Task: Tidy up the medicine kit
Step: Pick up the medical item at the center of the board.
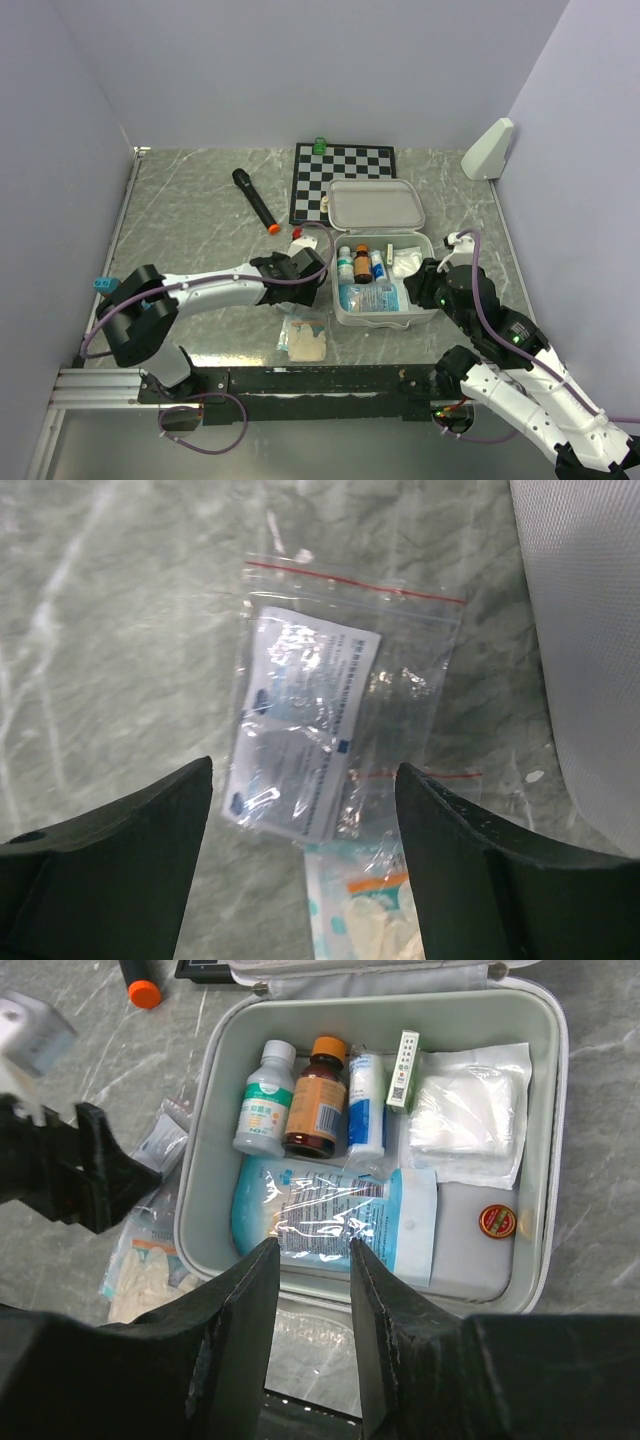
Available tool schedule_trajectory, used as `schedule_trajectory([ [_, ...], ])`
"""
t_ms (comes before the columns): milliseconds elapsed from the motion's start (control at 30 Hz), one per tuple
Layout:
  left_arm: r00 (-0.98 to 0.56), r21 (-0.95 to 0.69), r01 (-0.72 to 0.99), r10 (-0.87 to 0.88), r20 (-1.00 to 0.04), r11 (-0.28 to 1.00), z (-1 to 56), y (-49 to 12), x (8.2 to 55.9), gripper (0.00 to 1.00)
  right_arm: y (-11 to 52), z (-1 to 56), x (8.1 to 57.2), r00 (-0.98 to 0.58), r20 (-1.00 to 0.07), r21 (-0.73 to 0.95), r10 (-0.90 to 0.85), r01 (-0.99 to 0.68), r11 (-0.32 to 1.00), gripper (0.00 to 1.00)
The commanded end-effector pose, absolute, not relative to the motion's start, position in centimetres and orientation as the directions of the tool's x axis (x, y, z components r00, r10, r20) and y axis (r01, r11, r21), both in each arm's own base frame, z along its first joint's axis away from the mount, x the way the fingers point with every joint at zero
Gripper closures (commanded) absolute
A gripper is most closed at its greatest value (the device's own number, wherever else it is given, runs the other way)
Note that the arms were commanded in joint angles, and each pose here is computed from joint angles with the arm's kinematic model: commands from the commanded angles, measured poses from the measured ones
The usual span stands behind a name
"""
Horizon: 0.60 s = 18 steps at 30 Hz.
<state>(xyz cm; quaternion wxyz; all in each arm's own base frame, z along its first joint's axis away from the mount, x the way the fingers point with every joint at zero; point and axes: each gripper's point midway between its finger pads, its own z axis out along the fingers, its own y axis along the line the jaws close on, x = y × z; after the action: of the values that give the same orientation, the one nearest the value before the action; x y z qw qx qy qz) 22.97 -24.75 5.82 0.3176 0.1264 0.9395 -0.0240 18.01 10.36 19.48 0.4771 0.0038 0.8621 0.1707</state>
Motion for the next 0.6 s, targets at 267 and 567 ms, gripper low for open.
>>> schedule_trajectory([
  [267,-0.813,0.041,0.301,0.279,-0.511,0.953,1.3,-25.6,22.1,0.37,10.7,20.3,18.5,-0.517,-0.836,0.312,0.185,-0.170,0.935,0.59],
  [567,-0.804,0.061,0.272,0.262,-0.534,0.960,2.1,-24.2,22.2,0.93,10.8,20.1,18.5,-0.521,-0.833,0.312,0.185,-0.169,0.935,0.59],
])
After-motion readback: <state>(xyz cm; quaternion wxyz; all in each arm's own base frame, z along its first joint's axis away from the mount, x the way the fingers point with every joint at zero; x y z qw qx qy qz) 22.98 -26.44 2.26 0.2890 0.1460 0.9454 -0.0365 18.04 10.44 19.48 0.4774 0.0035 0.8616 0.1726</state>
